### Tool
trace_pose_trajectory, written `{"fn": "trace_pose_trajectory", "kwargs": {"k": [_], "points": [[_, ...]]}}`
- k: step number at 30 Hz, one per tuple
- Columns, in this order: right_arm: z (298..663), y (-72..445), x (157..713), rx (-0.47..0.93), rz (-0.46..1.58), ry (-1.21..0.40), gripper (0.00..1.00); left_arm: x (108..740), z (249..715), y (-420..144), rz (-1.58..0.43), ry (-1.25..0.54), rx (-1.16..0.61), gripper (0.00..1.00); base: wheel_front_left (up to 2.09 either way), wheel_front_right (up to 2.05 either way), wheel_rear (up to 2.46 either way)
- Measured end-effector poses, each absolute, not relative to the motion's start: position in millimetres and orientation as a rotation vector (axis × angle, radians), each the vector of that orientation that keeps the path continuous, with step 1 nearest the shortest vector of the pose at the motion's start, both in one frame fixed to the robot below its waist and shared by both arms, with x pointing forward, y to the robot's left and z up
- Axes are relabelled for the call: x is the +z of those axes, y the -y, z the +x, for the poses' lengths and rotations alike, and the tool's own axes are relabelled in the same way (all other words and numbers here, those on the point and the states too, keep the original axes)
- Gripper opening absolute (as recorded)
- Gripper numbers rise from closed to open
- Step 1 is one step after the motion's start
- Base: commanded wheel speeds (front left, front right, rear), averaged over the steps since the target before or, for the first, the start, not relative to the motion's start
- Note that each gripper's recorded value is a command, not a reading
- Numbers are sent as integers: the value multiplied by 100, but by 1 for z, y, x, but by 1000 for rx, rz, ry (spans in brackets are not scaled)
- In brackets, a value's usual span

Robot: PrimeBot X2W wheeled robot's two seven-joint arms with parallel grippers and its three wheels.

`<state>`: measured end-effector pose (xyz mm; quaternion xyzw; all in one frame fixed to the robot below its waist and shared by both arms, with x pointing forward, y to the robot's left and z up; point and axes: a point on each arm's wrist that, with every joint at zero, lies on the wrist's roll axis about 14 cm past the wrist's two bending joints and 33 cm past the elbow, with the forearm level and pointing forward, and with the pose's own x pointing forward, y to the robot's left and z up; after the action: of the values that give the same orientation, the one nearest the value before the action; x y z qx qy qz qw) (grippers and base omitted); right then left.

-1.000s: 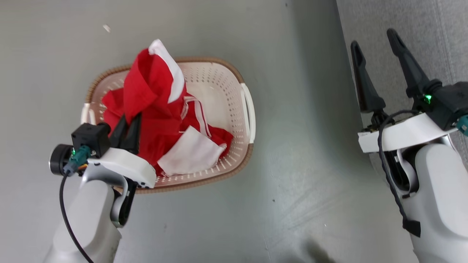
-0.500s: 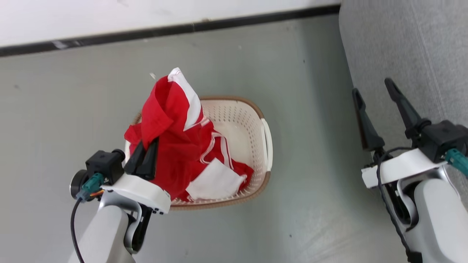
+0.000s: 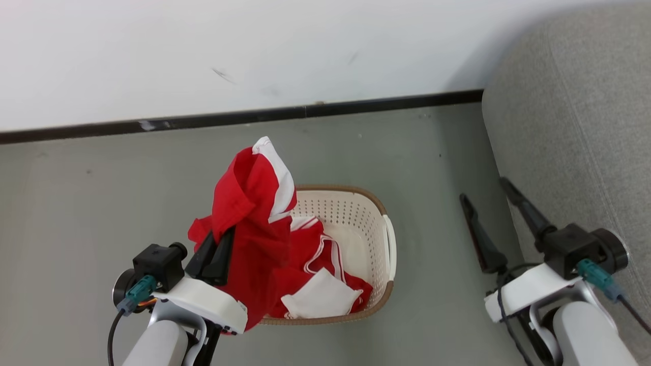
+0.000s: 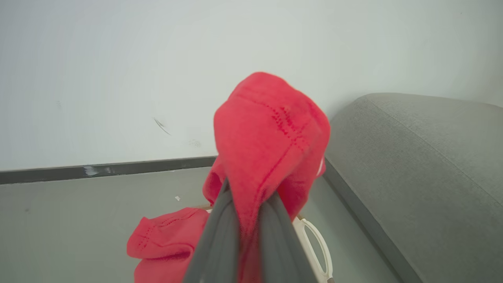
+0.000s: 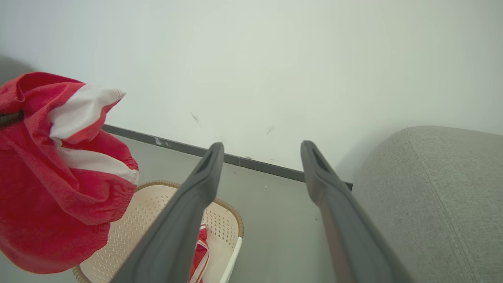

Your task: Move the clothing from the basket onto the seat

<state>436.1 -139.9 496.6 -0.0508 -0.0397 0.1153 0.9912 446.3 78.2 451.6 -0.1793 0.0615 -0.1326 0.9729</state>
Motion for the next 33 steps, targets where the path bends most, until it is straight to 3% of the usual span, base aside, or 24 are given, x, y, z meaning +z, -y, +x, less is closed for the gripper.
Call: {"fn": "trace_pose_trajectory", "kwargs": {"k": [14, 25, 33], "points": [[403, 70, 536, 435, -102, 188, 100, 505, 414, -86, -347, -12, -278, 0, 0, 0, 0], [353, -21, 545, 724, -69, 222, 100, 528, 390, -87, -327, 16, -301, 0, 0, 0, 0], [337, -50, 548, 820, -69, 232, 100, 556, 377, -80, -312, 69, -345, 0, 0, 0, 0]]}}
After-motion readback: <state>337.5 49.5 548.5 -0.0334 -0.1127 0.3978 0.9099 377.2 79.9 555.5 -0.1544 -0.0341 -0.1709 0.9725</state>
